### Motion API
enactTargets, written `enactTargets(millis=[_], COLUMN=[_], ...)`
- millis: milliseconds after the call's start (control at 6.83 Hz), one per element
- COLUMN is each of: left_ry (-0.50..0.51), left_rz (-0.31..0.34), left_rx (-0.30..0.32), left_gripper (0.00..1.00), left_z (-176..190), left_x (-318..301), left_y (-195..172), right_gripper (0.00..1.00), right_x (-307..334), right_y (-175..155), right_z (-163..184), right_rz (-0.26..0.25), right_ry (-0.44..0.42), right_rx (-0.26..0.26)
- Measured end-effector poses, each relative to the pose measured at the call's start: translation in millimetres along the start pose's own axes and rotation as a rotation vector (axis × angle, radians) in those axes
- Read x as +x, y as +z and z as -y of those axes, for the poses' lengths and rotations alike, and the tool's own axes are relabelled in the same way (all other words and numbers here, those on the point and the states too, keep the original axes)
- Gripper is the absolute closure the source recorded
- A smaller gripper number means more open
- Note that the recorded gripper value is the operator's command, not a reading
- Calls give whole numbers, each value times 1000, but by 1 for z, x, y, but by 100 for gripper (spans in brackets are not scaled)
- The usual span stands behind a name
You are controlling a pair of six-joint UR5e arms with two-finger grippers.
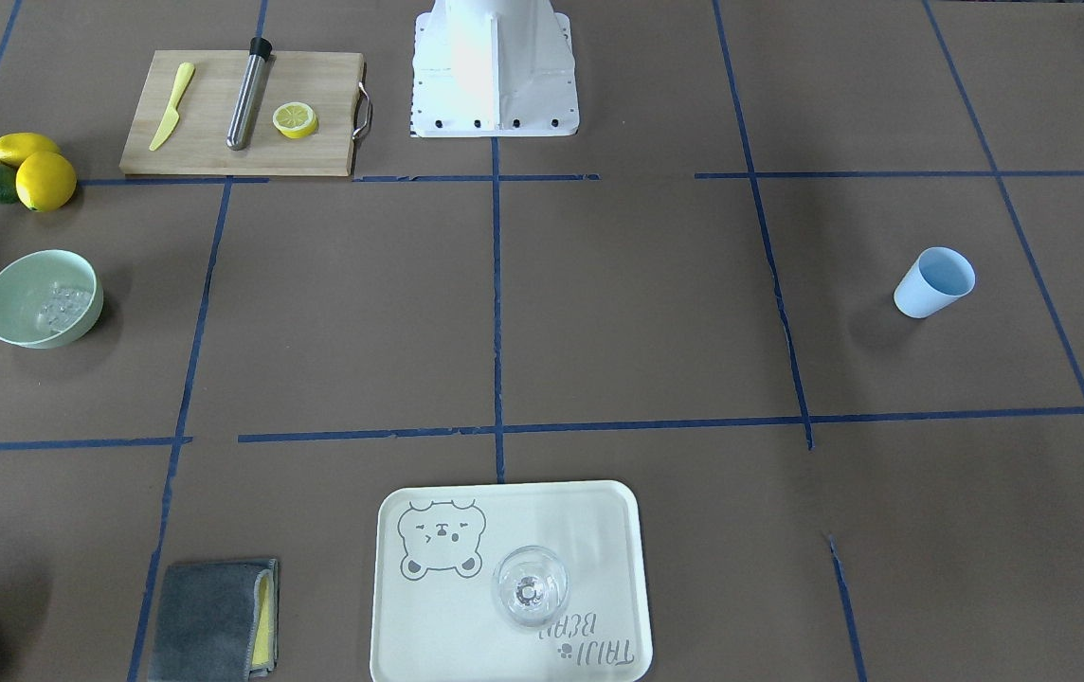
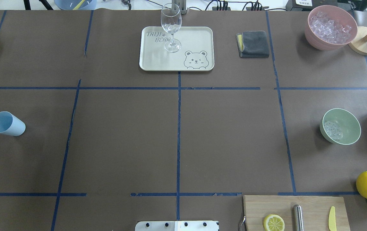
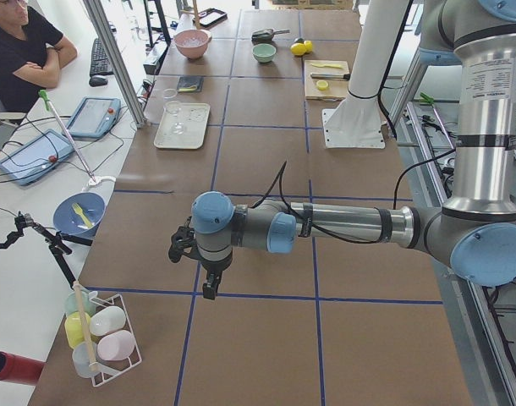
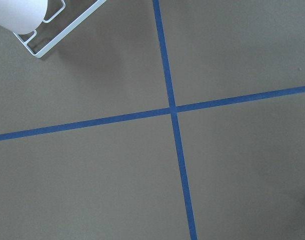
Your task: Pour ice into bowl
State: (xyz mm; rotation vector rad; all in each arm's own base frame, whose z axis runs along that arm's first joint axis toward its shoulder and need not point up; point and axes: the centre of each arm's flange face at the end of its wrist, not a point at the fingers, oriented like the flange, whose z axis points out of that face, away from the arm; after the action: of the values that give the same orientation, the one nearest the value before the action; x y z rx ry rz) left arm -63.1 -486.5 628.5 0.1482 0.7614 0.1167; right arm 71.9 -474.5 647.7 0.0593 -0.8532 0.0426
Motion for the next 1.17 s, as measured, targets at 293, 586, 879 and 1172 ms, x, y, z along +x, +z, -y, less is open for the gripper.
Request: enactTargets(millis=[293,586,879,1172], left_ry=[1,-50,-76,-78], left_rz=[0,1,0,0], left_rx=[1,6,12,13], left_gripper=[0,0,0,0], left_z=[1,4,6,6], left_x=[0,2,4,5], left_y=[-1,-3,-5,-6], right_gripper=[0,0,0,0], right_x=[0,-1,-1,-1], right_y=[0,-1,-1,-1], right_z=[0,0,1,1], right_rz=[0,0,0,0], right_ry=[-1,-2,-3,-2], right_rx=[1,1,2,2])
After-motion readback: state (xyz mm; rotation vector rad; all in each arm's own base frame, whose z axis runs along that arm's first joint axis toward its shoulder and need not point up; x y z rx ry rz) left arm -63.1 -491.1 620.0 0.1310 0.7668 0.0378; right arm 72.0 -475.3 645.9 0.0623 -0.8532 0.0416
